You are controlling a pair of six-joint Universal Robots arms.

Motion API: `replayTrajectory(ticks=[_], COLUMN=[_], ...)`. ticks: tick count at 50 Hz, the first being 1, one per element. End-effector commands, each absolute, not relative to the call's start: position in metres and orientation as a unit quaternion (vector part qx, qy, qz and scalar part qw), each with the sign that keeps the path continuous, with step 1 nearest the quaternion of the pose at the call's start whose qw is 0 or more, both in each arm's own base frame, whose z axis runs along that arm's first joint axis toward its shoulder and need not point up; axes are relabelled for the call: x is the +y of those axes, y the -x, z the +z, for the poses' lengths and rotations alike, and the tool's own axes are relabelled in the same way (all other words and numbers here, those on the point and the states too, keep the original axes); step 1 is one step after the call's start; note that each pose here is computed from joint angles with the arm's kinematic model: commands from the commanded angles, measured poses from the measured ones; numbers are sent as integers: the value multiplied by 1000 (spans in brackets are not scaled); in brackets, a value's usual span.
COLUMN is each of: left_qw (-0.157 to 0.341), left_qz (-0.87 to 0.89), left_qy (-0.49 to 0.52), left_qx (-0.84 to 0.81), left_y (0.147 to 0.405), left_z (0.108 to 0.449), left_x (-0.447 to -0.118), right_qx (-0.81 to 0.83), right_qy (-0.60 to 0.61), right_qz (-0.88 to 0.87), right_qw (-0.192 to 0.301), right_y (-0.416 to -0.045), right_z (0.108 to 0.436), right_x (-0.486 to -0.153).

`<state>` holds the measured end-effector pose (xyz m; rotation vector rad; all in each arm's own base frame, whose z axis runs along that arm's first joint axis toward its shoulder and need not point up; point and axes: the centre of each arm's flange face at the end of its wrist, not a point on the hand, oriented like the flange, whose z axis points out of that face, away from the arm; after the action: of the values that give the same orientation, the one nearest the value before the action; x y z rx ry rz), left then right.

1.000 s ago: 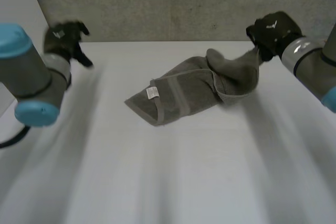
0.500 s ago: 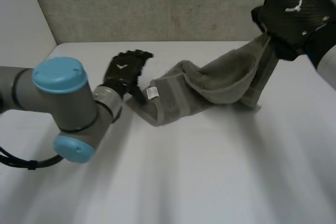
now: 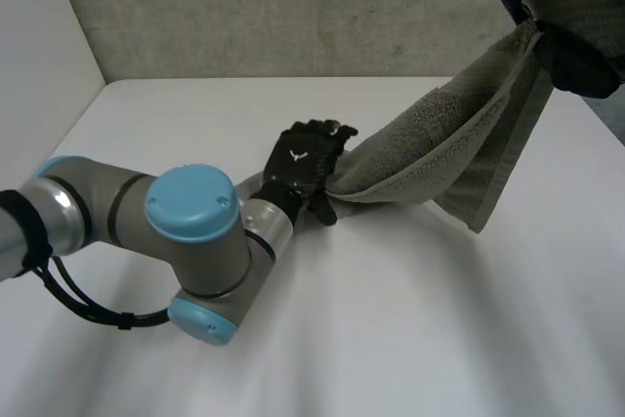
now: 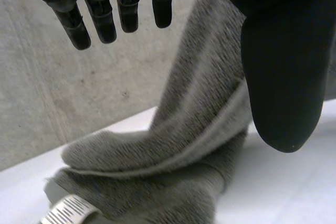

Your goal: Fold the laundry

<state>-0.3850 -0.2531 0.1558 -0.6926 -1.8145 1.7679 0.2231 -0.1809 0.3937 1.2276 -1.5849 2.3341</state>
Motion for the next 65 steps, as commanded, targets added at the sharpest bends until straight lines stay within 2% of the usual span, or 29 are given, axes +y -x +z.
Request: replayTrajectory(ticks=[1,11,20,26,33,40,46,57,65], left_qw=[251,254,250,228,192,192,194,211,231], left_qz=[640,645,659,675,678,673,670,661,646], left_qy=[259,256,256,238,206,205,207,211,204], left_qx=[-679,-674,-661,-660,-679,-685,-686,-688,-698], left_y=[386,386,393,392,372,371,372,381,382], left_z=[143,147,137,140,136,132,130,114,109], left_x=[-247,-249,-258,-268,-287,-286,-285,-285,-279], right_qx=[-510,-516,-509,-513,-504,-482,-467,-473,-480], right_qy=[-394,-394,-384,-379,-372,-345,-337,-342,-346], right_qz=[764,760,770,769,779,806,817,812,807], right_qw=[37,32,24,30,27,0,-2,-8,-10], right_y=[-222,-222,-220,-218,-217,-213,-209,-208,-210], right_z=[399,395,402,401,411,432,441,440,435], right_x=[-181,-179,-170,-175,-171,-150,-137,-128,-134])
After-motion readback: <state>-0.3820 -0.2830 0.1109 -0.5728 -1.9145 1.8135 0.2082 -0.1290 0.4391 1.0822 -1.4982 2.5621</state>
